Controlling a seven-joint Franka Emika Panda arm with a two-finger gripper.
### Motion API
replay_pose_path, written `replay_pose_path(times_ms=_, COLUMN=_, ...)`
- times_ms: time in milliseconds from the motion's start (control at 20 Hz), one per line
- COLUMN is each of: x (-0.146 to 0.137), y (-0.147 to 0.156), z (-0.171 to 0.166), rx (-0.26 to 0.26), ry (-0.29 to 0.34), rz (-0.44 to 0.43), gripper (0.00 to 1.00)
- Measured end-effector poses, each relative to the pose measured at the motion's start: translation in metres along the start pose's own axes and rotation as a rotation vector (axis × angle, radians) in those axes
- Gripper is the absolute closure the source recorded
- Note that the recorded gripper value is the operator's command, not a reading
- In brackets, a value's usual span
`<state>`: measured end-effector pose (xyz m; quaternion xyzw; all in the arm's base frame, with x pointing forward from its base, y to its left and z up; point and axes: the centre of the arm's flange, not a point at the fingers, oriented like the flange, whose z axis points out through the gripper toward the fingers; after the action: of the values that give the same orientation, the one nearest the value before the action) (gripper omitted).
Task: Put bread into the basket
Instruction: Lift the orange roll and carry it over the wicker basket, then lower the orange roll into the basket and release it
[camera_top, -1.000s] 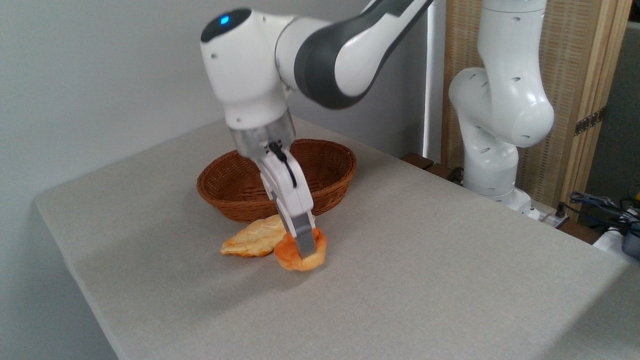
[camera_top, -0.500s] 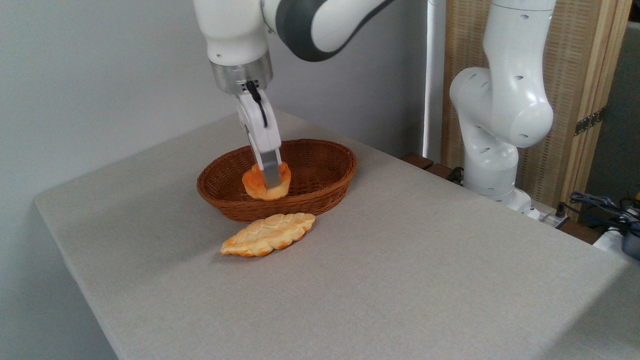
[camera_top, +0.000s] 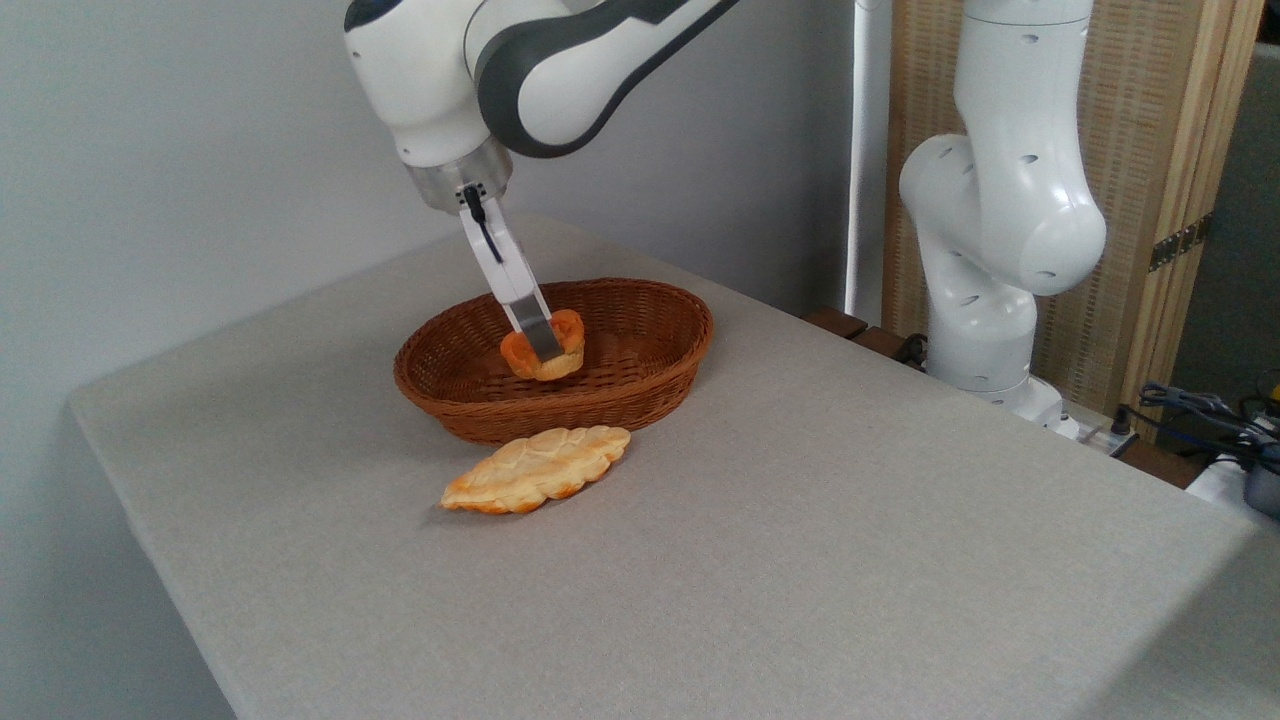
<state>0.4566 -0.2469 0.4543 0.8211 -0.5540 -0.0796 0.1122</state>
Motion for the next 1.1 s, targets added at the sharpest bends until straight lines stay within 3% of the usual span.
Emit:
replay_pose_path(times_ms=650, x=0.002, y=0.0, z=-0.008, rx=0.013, ry=0.014, rz=0.003, gripper=0.0)
replay_pose_path(times_ms=750, x=-0.008, y=-0.006, z=-0.029, rx=0.04, ry=0.047, rz=-0.018, gripper=0.0)
replay_pose_path(times_ms=900, x=-0.045, y=-0.027, z=-0.077, rx=0.125, ry=0.098, rz=-0.078, gripper=0.0)
replay_pose_path(times_ms=1100, x=-0.089, y=-0.049, z=-0.12, rx=0.216, ry=0.124, rz=-0.144, gripper=0.0)
